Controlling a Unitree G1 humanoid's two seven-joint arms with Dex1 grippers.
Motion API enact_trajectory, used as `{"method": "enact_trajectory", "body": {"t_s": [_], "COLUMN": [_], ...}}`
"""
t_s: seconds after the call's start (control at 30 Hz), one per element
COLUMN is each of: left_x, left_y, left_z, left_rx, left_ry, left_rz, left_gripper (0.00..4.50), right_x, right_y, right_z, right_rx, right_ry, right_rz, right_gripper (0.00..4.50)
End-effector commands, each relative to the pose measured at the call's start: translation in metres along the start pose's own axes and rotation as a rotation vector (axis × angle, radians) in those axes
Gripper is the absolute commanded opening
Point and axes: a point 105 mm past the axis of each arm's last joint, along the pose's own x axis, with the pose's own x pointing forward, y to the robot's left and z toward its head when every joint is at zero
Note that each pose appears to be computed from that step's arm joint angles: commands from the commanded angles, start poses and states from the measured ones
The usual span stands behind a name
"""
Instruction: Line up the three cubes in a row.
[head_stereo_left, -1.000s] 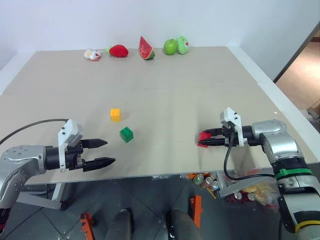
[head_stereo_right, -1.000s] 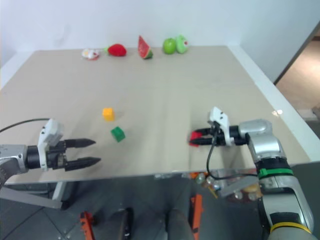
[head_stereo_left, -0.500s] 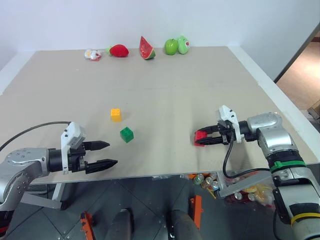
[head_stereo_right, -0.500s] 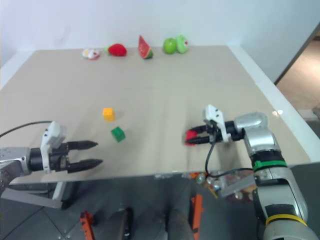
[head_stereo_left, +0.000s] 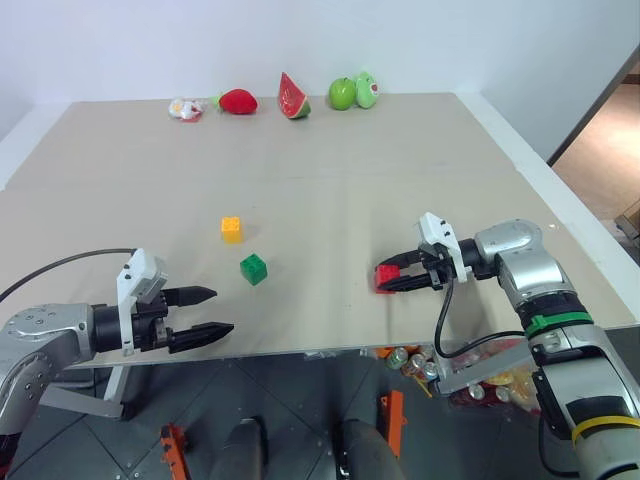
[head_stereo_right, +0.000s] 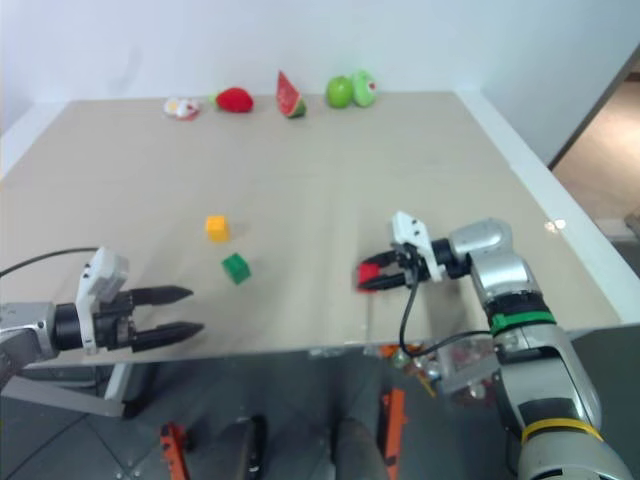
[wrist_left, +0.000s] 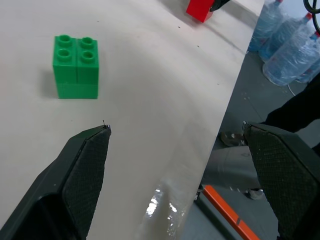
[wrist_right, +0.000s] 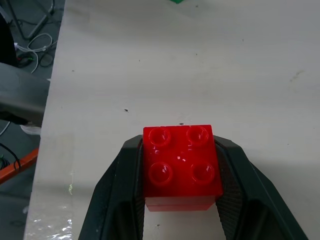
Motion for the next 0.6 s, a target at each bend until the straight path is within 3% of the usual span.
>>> {"method": "enact_trajectory", "body": {"t_s": [0.03, 0.27, 0.33, 0.53, 0.6], "left_x": [-0.002, -0.001, -0.001, 0.0, 0.0], "left_y": [-0.005, -0.006, -0.006, -0.002, 0.002], "left_z": [0.01, 0.01, 0.011, 0.015, 0.013], "left_rx": [0.035, 0.03, 0.027, 0.01, 0.007], "left_ry": [-0.024, -0.032, -0.041, -0.073, -0.073], "left_rz": [0.0, 0.004, 0.008, 0.035, 0.056], "left_gripper": [4.36, 4.36, 4.36, 4.36, 4.36], "right_x": [-0.003, -0.002, -0.002, -0.013, -0.021], "right_y": [0.002, -0.002, -0.007, -0.011, -0.006], "right_z": [0.009, -0.004, -0.008, -0.012, -0.012], "right_rx": [-0.057, -0.05, -0.047, -0.039, -0.04], "right_ry": [-0.003, 0.048, 0.062, 0.057, 0.052], "right_rz": [0.057, 0.018, -0.018, -0.095, -0.099], "right_gripper": [1.27, 1.27, 2.29, 4.27, 4.27]}}
